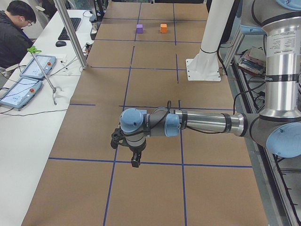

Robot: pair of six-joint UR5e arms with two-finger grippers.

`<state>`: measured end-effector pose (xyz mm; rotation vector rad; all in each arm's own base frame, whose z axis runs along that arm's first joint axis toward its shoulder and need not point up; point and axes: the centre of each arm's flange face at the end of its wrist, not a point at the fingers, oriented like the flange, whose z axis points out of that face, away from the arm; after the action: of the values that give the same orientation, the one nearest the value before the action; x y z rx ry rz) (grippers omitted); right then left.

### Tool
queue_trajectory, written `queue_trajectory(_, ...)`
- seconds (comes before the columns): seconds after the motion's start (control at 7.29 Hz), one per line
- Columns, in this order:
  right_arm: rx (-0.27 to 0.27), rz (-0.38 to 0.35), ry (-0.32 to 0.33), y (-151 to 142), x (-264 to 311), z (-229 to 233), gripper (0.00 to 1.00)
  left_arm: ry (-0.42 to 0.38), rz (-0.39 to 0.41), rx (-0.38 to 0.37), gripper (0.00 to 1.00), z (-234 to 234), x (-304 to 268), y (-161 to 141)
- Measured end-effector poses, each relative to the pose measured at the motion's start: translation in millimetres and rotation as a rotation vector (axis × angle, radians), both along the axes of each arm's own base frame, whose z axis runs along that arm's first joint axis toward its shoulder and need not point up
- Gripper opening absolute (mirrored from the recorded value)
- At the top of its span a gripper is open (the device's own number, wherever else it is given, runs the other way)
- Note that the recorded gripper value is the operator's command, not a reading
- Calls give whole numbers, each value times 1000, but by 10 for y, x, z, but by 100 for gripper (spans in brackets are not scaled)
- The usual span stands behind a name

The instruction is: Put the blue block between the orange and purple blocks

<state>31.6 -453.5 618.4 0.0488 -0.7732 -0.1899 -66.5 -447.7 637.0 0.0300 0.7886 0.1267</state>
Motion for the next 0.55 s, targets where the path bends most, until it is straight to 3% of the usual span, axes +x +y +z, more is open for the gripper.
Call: queue_trajectory(0.55, 11, 0, -1, -30, -2, -33, 100, -5, 4, 24, 100, -29, 15, -64)
